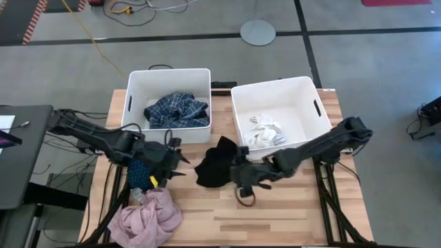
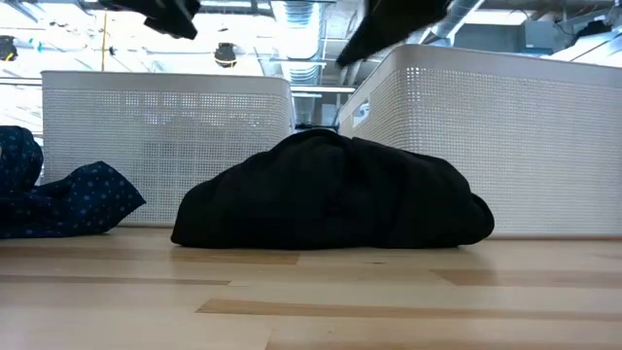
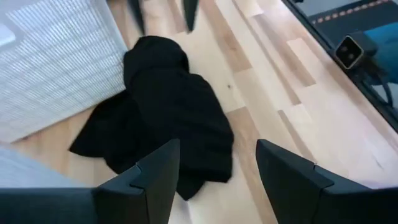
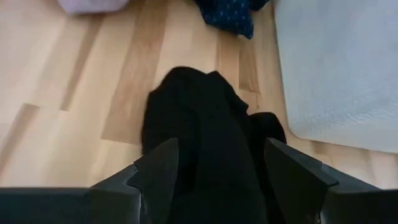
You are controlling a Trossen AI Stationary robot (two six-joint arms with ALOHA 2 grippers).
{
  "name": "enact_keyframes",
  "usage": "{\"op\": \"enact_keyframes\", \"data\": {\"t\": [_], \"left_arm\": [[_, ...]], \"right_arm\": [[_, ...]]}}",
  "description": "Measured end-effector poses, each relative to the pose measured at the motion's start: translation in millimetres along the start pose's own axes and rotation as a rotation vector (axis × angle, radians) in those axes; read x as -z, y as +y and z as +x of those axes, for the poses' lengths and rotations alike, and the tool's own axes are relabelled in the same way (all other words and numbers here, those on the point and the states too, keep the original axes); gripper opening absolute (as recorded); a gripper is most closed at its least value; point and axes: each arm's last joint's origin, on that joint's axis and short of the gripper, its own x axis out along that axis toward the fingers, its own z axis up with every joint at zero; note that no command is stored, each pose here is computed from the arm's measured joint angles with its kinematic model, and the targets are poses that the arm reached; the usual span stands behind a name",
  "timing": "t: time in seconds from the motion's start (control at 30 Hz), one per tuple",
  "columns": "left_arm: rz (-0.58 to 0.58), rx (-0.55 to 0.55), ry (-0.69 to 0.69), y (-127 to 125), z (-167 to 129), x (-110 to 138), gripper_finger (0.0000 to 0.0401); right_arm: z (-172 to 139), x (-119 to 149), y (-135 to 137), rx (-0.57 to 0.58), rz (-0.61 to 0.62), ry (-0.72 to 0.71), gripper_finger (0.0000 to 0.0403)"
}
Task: Sort clothes
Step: Put the black shirt into the left laundry bin
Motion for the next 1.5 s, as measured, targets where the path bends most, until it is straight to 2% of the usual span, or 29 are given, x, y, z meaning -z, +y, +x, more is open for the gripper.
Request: {"op": "enact_keyframes", "data": {"t": [0.17, 0.47, 0.83, 0.93, 1.13, 1.17, 1.33, 1.5], "left_arm": [[-0.022, 0.035, -0.048, -11, -2, 19, 0.0208], [-0.03, 0.086, -0.047, -25, 5, 38, 0.0208], [-0.033, 0.114, -0.068, -33, 6, 39, 0.0208], [-0.032, 0.11, -0.077, -33, 6, 38, 0.0208], [-0.047, 0.103, -0.081, -33, 6, 38, 0.0208], [-0.05, 0.101, -0.083, -33, 6, 38, 0.0208], [-0.06, 0.085, -0.084, -33, 6, 37, 0.0208], [-0.061, 0.065, -0.097, -33, 5, 36, 0.0208]], "right_arm": [[34, 6, -7, -0.091, 0.036, 0.031, 0.0255], [82, 30, -22, -0.152, 0.08, 0.17, 0.0255], [134, 63, -17, -0.224, 0.159, 0.305, 0.0245], [136, 63, -9, -0.233, 0.147, 0.295, 0.0203], [130, 56, 9, -0.264, 0.116, 0.24, 0.0044], [128, 54, 11, -0.27, 0.11, 0.228, 0.003], [110, 42, 23, -0.269, 0.101, 0.159, 0.0029], [75, 25, 28, -0.249, 0.087, 0.096, 0.0029]]}}
